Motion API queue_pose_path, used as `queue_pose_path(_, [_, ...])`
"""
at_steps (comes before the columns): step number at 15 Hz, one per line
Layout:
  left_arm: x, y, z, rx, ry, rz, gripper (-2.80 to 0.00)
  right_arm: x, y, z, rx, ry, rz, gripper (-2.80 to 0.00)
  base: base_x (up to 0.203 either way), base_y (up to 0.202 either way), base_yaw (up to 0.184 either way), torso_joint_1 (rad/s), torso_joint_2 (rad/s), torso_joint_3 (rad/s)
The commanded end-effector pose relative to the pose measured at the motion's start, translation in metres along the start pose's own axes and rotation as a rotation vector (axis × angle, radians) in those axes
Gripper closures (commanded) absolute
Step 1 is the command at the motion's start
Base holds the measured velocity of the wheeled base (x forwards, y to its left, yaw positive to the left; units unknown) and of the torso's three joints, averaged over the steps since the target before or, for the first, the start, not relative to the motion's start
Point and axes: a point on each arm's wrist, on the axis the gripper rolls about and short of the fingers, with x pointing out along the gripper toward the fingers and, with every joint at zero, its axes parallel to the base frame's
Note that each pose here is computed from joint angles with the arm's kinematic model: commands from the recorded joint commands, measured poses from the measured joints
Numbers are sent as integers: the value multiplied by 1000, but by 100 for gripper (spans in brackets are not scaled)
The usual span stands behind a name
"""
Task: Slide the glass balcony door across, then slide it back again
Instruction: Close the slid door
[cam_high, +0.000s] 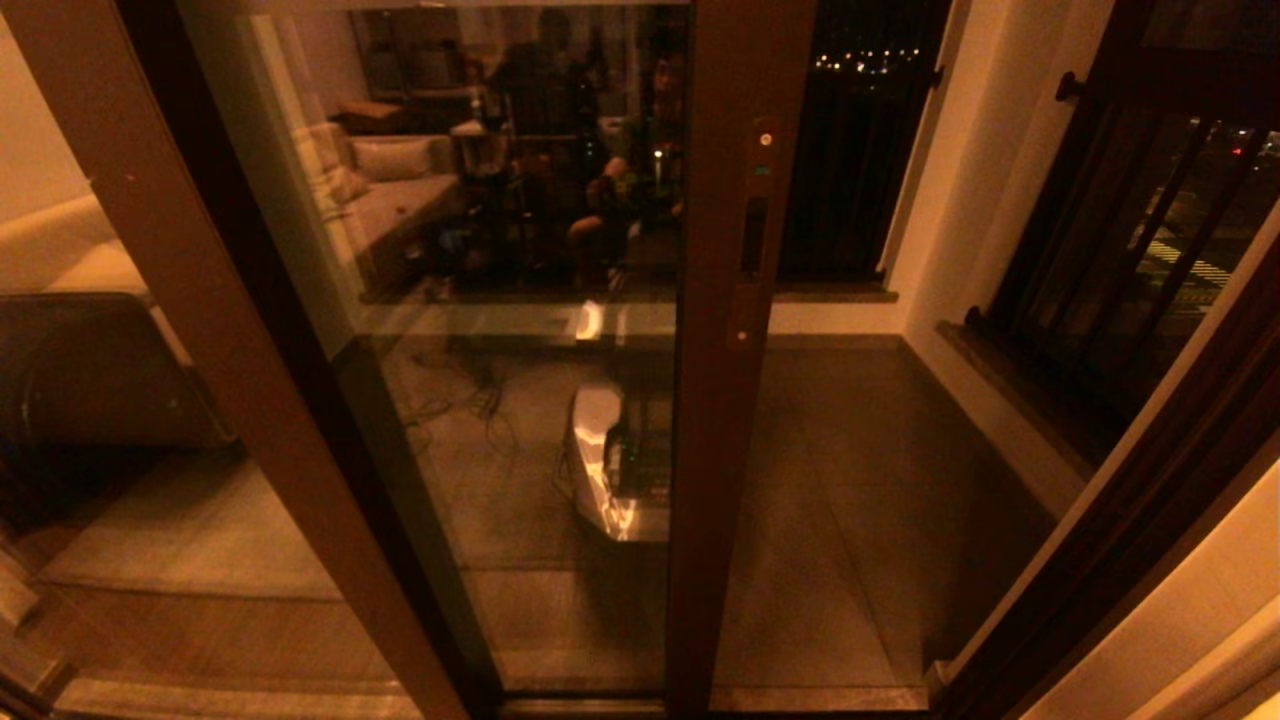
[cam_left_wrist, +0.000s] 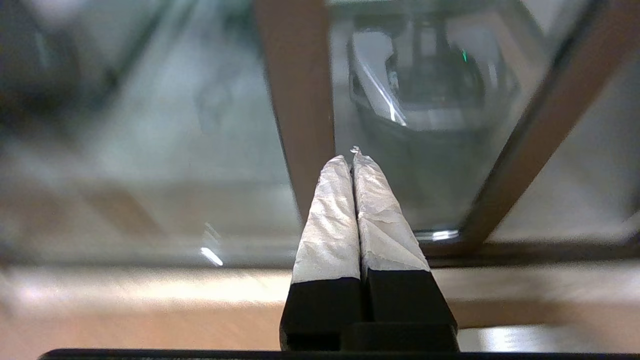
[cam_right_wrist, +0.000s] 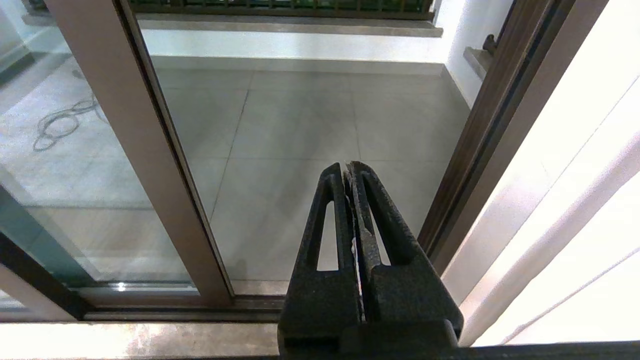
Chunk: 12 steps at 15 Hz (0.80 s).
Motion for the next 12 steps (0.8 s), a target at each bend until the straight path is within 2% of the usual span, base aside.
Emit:
queue_pose_path(1, [2, -2, -5, 76, 3, -41, 0, 0, 0, 0, 0, 0, 1, 0, 0, 0, 0, 0, 0, 0])
queue_pose_path(3, [3, 0, -5, -118, -2, 30, 0, 0, 0, 0, 0, 0, 1, 0, 0, 0, 0, 0, 0, 0])
queue_pose_path(4, [4, 0, -5, -118, -4, 36, 0, 0, 0, 0, 0, 0, 1, 0, 0, 0, 0, 0, 0, 0])
queue_pose_path(5, [4, 0, -5, -50, -5, 37, 0, 0, 0, 0, 0, 0, 1, 0, 0, 0, 0, 0, 0, 0])
queue_pose_path(6, [4, 0, -5, -22, -8, 37, 0, 0, 0, 0, 0, 0, 1, 0, 0, 0, 0, 0, 0, 0])
queue_pose_path(8, [4, 1, -4, -148, -13, 47, 0, 0, 0, 0, 0, 0, 1, 0, 0, 0, 0, 0, 0, 0])
queue_pose_path(12, [4, 1, -4, -137, -14, 50, 0, 0, 0, 0, 0, 0, 1, 0, 0, 0, 0, 0, 0, 0])
